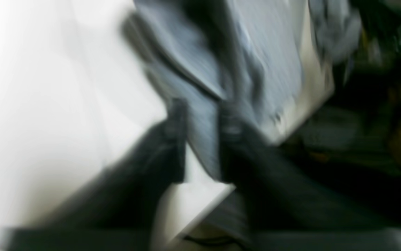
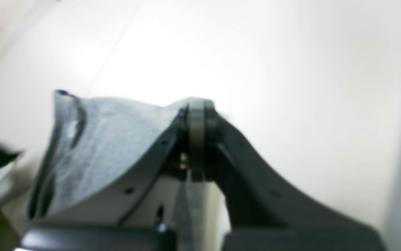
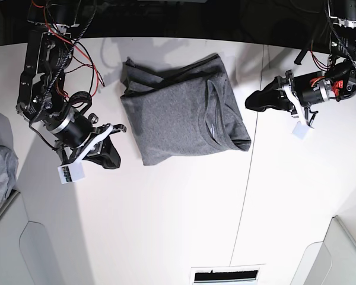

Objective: Layout the t-shirt on the table in an organized manner, then fold the t-shirt properly
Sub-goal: 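Grasp the folded shirt with both grippers and fold it over once more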

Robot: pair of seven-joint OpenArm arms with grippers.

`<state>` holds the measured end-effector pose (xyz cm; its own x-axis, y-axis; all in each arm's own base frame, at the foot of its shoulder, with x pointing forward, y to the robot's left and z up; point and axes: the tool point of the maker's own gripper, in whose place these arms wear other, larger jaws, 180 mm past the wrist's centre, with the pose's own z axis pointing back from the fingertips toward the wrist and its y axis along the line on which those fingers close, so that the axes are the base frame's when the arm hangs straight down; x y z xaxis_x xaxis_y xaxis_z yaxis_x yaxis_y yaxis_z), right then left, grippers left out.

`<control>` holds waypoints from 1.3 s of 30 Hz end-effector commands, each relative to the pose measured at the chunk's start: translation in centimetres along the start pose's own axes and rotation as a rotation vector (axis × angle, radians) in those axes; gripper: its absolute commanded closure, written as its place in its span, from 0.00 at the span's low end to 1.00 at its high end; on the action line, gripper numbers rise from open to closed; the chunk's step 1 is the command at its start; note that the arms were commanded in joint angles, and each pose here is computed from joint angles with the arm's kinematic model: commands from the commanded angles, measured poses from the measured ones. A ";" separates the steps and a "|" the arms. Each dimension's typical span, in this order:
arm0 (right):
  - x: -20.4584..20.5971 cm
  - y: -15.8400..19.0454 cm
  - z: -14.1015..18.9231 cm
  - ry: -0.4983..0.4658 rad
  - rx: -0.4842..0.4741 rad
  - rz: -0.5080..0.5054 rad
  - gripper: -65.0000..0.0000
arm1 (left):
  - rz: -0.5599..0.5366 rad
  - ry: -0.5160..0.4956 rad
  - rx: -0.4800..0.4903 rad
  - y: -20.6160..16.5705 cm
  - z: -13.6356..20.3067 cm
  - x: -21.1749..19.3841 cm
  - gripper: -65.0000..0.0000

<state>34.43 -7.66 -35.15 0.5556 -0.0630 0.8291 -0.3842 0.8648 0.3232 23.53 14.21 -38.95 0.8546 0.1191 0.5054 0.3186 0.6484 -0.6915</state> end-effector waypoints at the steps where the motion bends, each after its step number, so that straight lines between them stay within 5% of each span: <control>1: 2.1 0.0 -0.1 -0.076 0.013 0.006 1.00 | -0.075 -0.050 -0.034 -1.7 0.5 2.0 1.00; 7: 3.0 -1.1 -3.5 -0.076 0.039 -0.051 1.00 | -0.377 -0.121 -0.064 -8.5 1.0 5.5 1.00; 12: 2.5 0.2 -7.7 0.028 0.105 -0.034 1.00 | -0.392 -0.008 -0.103 -9.3 -1.9 2.1 1.00; 16: 0.8 2.1 -10.7 0.179 0.142 0.116 1.00 | -0.428 0.078 -0.095 -9.3 -5.5 -1.5 1.00; 21: -2.2 3.7 -11.9 0.319 0.171 0.275 1.00 | -0.456 0.163 0.013 -5.4 -7.7 -4.8 1.00; 25: -3.9 3.8 -11.5 0.376 0.177 0.305 1.00 | -0.415 0.195 0.112 -1.2 -7.3 -5.1 1.00; 31: -6.2 3.4 -9.9 0.428 0.208 0.188 1.00 | -0.351 0.121 0.224 3.1 -5.6 -1.3 1.00; 39: -10.4 9.0 -5.6 0.422 0.352 0.070 1.00 | -0.382 0.030 0.276 5.3 -5.1 5.6 1.00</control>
<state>28.21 3.01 -44.88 0.7656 0.2768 0.5807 -0.5920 0.6562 0.4678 30.80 14.53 -43.93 0.7447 -0.2039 0.6355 0.4804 0.8248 -0.2983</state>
